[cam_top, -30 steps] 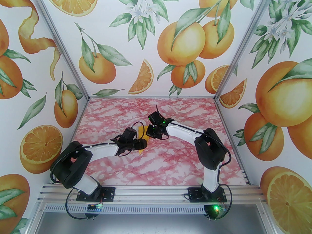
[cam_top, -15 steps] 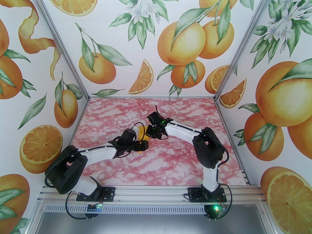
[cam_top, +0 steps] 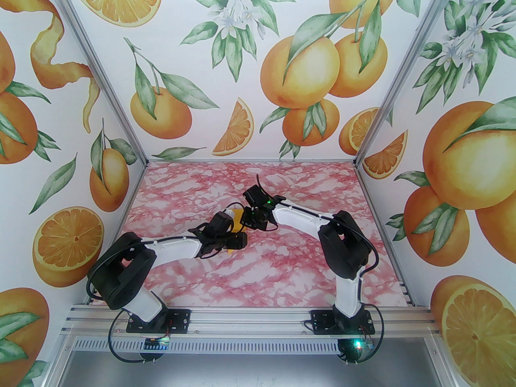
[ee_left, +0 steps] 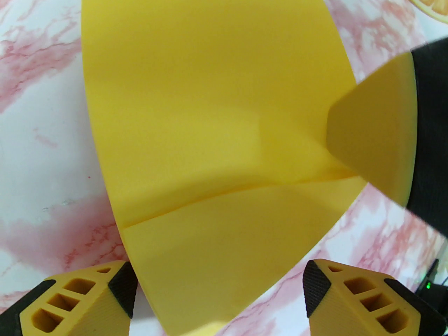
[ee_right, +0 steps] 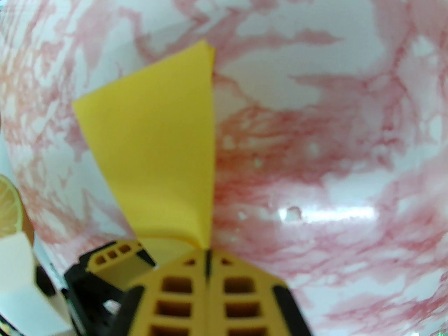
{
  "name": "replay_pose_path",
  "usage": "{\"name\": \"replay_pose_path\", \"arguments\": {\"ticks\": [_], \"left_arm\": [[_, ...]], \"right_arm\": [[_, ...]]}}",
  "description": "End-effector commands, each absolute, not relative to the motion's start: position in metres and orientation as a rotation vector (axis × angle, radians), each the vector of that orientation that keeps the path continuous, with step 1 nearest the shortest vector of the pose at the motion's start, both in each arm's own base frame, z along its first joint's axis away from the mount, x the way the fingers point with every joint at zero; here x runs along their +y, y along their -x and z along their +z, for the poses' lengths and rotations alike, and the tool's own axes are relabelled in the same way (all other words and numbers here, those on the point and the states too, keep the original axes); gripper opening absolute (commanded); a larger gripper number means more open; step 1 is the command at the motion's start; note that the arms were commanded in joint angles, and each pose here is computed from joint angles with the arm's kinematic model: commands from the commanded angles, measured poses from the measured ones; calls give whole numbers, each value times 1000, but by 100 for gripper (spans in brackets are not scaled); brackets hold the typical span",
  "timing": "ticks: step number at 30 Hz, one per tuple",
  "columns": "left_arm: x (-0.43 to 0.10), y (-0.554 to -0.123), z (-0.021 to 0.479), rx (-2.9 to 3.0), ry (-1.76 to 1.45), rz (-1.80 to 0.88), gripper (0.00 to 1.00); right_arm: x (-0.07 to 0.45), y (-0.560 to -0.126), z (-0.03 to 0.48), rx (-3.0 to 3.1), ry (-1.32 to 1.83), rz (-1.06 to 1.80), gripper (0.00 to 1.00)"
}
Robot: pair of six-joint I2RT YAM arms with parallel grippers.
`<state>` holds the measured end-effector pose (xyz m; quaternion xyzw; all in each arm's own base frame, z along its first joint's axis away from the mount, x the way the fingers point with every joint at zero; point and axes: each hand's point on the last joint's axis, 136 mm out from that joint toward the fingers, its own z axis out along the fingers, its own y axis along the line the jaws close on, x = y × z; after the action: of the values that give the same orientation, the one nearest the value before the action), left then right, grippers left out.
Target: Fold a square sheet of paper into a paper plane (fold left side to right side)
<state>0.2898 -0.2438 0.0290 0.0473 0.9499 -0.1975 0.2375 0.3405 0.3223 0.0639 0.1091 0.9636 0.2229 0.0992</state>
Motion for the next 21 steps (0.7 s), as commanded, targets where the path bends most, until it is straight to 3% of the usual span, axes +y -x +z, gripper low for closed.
{"name": "replay_pose_path", "arguments": {"ticks": [1, 8, 13, 21], "left_arm": [[-241, -295, 24, 2621, -135, -475, 80], [-241, -296, 22, 2626, -134, -469, 67], [-242, -295, 22, 2624, -136, -478, 64], [-240, -294, 26, 2631, -133, -467, 79]], "right_arm": [[328, -338, 70, 2858, -300, 678, 0], [328, -338, 70, 2861, -291, 674, 0], [329, -338, 68, 2867, -290, 673, 0], [324, -339, 70, 2861, -280, 641, 0]]}}
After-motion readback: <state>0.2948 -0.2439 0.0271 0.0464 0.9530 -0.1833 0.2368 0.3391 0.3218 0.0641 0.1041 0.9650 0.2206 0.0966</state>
